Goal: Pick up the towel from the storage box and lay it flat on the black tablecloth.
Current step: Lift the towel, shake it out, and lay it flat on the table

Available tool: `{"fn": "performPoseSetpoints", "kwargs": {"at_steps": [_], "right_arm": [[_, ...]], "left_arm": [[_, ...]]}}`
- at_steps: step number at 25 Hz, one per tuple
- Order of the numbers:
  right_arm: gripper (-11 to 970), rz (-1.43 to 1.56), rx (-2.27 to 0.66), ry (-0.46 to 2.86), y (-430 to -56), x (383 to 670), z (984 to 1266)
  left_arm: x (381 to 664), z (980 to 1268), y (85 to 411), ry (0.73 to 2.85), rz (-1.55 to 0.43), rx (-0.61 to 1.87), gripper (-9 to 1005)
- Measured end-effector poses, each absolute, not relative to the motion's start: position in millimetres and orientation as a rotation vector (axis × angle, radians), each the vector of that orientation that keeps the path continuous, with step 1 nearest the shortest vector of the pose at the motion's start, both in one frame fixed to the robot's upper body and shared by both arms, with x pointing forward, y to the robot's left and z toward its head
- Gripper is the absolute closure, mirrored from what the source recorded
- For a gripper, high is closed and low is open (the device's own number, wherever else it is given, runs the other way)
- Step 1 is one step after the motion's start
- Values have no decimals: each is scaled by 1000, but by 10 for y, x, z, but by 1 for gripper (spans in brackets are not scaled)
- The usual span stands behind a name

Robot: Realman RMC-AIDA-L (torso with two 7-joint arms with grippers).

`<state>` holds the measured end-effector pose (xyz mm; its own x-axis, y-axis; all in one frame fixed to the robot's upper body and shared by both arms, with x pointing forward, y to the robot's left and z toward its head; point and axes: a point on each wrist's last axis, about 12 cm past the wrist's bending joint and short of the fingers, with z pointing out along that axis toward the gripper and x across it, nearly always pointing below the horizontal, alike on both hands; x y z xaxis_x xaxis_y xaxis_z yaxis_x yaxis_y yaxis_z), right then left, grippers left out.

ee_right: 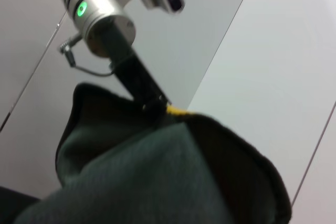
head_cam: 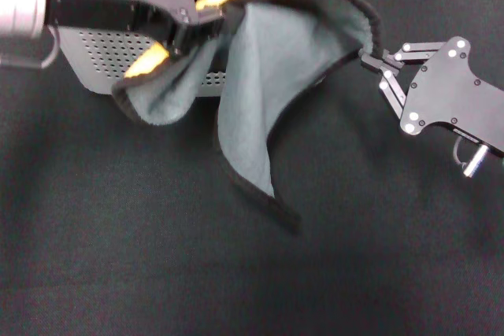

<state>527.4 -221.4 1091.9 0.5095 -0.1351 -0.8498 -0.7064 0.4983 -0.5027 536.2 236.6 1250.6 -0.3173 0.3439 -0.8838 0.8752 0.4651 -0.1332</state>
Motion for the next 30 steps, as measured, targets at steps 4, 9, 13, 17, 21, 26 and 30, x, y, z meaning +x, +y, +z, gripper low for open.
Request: {"fn": "performPoseSetpoints", "kwargs": {"at_steps": [4,9,13,17,21,26,30], "right_arm": [[948,441,-1006,986,-2228,5238,10922],[946,455,-977,968,-2236,5231,10961],[945,464,-941,922,-2239,5241,11059],[943,476,-936,858,-2189,5294,11238],[941,499,-936,820,-2119,5352,11399],[939,502,-957,801,-2042,5406,11542],[938,509,-966,794,-1996,5426,11622]], "left_arm": [[5360,12337,2373,1889,-864,1036,923],[5357,12102,2433,1875,-940,1037,921],[5344,11929,2466,1849,-980,1047,919],[5336,11722,2490,1822,-1025,1044,894],[5363,11539,2494,1815,-1037,1031,882],[5401,11345,2492,1810,-1025,1002,882],[5422,11242,2463,1770,-1034,981,867]]}}
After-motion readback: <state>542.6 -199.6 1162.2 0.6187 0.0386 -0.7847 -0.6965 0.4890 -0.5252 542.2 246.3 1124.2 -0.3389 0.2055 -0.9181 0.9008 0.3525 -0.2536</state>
